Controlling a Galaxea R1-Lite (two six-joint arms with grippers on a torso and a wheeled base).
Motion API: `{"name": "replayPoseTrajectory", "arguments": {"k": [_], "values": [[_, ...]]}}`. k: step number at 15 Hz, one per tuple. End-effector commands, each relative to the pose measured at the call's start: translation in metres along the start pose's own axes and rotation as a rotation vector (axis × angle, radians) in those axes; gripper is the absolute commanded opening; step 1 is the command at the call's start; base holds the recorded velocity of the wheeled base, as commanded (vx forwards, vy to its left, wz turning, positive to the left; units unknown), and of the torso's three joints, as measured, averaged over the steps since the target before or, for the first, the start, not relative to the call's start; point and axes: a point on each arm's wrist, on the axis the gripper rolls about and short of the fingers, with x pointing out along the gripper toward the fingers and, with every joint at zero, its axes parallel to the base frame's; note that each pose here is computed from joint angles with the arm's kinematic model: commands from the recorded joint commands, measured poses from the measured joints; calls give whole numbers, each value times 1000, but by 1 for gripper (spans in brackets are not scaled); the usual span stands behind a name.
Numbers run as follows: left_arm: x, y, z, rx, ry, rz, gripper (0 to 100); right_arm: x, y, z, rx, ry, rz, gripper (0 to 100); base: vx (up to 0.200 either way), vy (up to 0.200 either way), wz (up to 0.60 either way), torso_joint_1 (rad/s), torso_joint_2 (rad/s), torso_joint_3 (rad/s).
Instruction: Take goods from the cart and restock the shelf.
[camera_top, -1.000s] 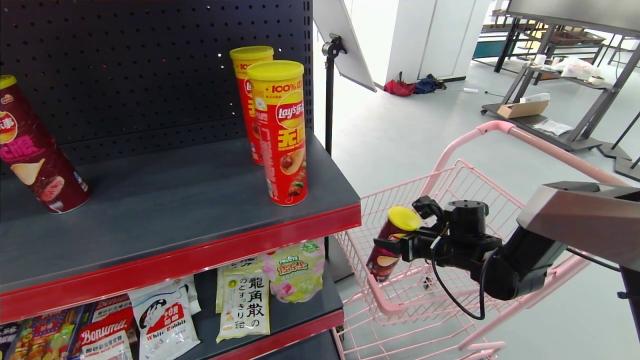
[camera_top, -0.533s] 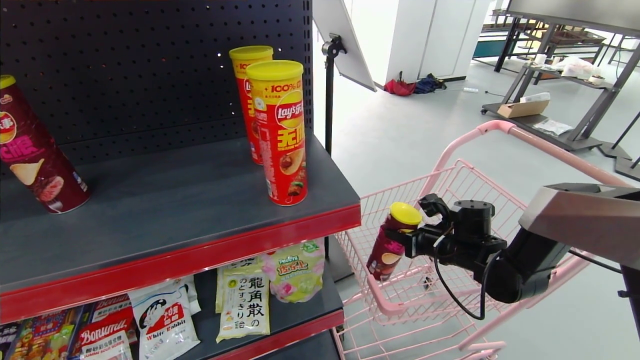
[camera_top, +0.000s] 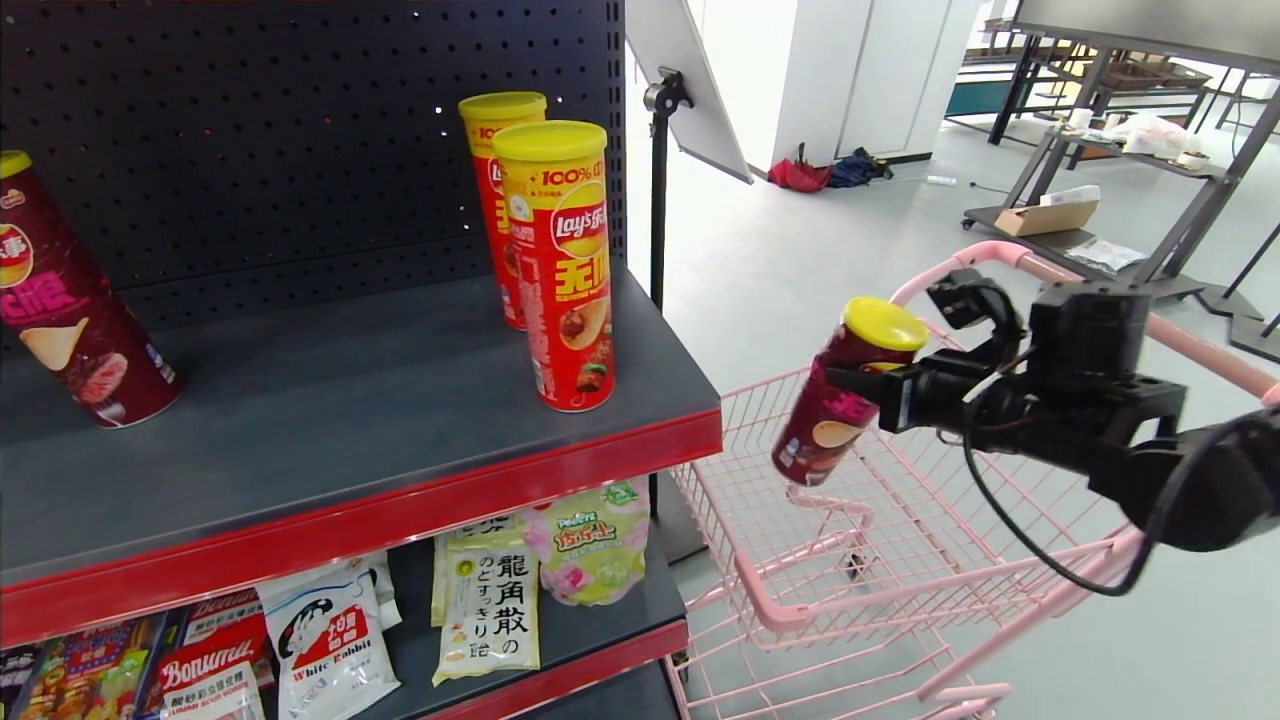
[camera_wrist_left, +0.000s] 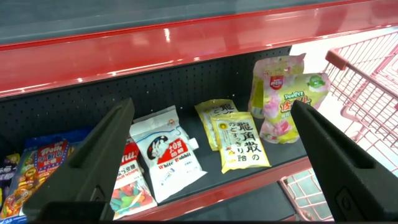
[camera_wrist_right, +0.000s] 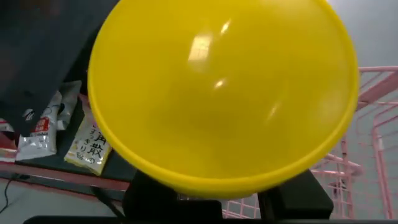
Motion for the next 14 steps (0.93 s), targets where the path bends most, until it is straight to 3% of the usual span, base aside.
{"name": "replayPoseTrajectory", "arguments": {"k": [1, 3, 7, 8, 10, 14], "values": [[0, 0, 0, 0, 1, 1, 100, -82, 24, 55, -40, -134, -120, 0, 0, 0, 0, 0, 0, 0], [0, 0, 0, 0, 1, 1, 100, -104, 25, 60, -35, -166, -254, 0, 0, 0, 0, 0, 0, 0], [0, 0, 0, 0, 1, 1, 100, -155, 38, 50, -21, -103, -290, 0, 0, 0, 0, 0, 0, 0], [0, 0, 0, 0, 1, -1, 100, -188, 48, 51, -25, -75, -323, 0, 0, 0, 0, 0, 0, 0], [0, 0, 0, 0, 1, -1, 100, -225, 59, 34, -25, 28, -335, 0, 0, 0, 0, 0, 0, 0], [0, 0, 0, 0, 1, -1, 100, -256, 62, 9, -42, 17, -488, 0, 0, 0, 0, 0, 0, 0]]}}
